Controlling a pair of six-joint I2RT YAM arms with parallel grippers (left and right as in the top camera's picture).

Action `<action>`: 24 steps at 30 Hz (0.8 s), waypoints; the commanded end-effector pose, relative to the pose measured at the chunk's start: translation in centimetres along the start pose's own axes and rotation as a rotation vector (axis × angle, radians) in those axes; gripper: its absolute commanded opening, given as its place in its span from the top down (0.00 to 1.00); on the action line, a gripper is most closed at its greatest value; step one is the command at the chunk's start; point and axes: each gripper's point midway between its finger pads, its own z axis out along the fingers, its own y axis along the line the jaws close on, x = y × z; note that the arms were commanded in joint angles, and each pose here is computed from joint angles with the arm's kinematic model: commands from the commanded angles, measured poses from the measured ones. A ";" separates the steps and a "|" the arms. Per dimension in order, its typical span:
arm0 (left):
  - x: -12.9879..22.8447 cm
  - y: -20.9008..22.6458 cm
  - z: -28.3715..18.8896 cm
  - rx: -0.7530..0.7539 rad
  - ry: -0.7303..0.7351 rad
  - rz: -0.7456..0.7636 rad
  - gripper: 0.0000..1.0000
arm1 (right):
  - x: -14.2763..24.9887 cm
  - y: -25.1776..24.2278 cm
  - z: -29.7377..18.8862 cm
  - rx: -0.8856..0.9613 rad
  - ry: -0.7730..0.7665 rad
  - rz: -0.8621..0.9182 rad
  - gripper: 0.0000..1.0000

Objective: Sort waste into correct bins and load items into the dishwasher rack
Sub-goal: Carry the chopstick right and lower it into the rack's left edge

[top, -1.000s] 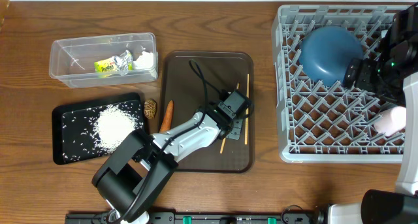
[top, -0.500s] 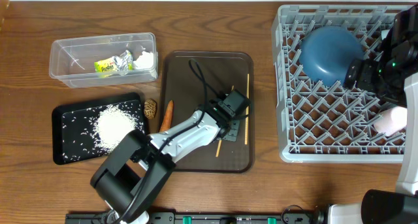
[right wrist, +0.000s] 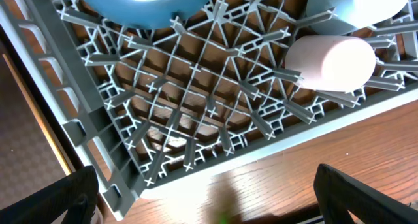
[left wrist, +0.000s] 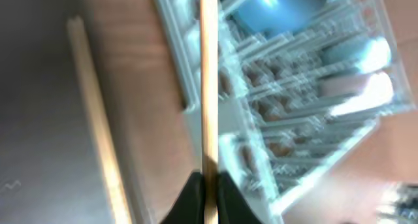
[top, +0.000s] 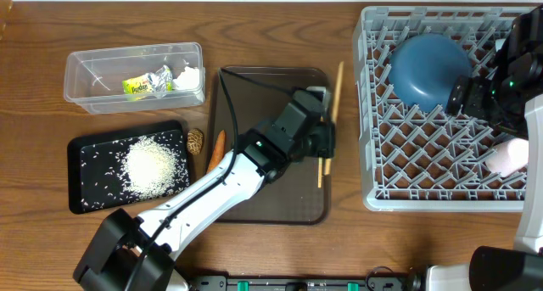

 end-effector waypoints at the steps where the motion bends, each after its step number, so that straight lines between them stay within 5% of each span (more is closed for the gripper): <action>1: -0.4 -3.3 -0.3 0.134 0.009 -0.085 0.94 | 0.0 -0.5 -0.1 0.003 -0.002 0.004 0.01; 8: -2.1 -5.8 0.5 0.224 -0.075 -0.185 0.94 | 0.1 -0.5 -0.1 0.003 0.002 0.002 0.01; 24: 0.4 -5.5 6.0 0.239 -0.039 -0.216 0.94 | 0.1 -0.5 -0.1 0.003 0.002 0.002 0.01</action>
